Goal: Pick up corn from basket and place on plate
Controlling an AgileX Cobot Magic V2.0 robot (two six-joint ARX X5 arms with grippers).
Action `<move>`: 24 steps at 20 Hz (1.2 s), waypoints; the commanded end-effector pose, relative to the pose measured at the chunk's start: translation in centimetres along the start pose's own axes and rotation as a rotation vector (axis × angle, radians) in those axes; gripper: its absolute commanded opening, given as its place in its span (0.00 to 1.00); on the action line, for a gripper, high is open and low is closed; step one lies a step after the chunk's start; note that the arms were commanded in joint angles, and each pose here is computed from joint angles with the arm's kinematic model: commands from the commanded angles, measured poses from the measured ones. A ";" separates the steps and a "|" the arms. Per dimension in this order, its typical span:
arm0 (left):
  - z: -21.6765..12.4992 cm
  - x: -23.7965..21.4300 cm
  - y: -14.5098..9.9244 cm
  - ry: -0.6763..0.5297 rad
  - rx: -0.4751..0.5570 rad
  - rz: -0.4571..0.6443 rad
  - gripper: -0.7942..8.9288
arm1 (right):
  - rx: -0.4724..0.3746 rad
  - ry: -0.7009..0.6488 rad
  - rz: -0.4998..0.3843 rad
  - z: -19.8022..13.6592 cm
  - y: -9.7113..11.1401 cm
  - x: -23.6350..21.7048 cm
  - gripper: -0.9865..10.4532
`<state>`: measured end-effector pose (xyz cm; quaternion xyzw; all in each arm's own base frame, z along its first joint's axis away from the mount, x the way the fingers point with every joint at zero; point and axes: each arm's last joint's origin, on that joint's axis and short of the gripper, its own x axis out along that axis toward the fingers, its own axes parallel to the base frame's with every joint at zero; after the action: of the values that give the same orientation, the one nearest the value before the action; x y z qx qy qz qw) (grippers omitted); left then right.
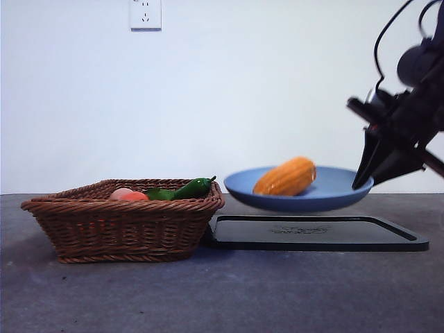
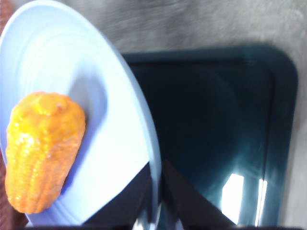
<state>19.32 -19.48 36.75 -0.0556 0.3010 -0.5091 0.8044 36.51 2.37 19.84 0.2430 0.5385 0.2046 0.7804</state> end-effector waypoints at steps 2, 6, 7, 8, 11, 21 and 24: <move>0.7 -0.9 -0.9 -0.034 0.027 -0.019 0.43 | 0.043 0.042 -0.001 1.0 -1.4 2.2 0.09; 0.6 -1.2 -0.9 -0.029 0.025 -0.017 0.43 | 0.060 0.068 -0.008 0.9 -2.4 3.5 0.09; 0.6 -1.2 -0.9 -0.028 0.024 -0.017 0.43 | 0.057 0.068 -0.007 0.9 -2.4 3.5 0.09; 0.6 -1.2 -0.9 -0.028 0.024 -0.017 0.43 | 0.056 0.068 -0.008 0.9 -2.4 3.5 0.09; 0.6 -1.2 -0.9 -0.027 0.024 -0.017 0.43 | 0.063 0.078 -0.009 0.8 -2.4 3.5 0.13; 0.4 -1.3 -0.5 -0.008 0.017 0.004 0.43 | 0.027 0.010 0.018 0.6 -0.3 -2.7 0.26; 0.4 -1.5 -0.1 -0.008 0.010 0.018 0.43 | -0.085 -0.040 0.023 -0.9 2.7 -7.5 0.26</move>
<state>19.06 -18.17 37.08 -0.0559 0.3104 -0.4946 0.8099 32.80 0.22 26.10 0.2432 0.5244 0.2126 0.7878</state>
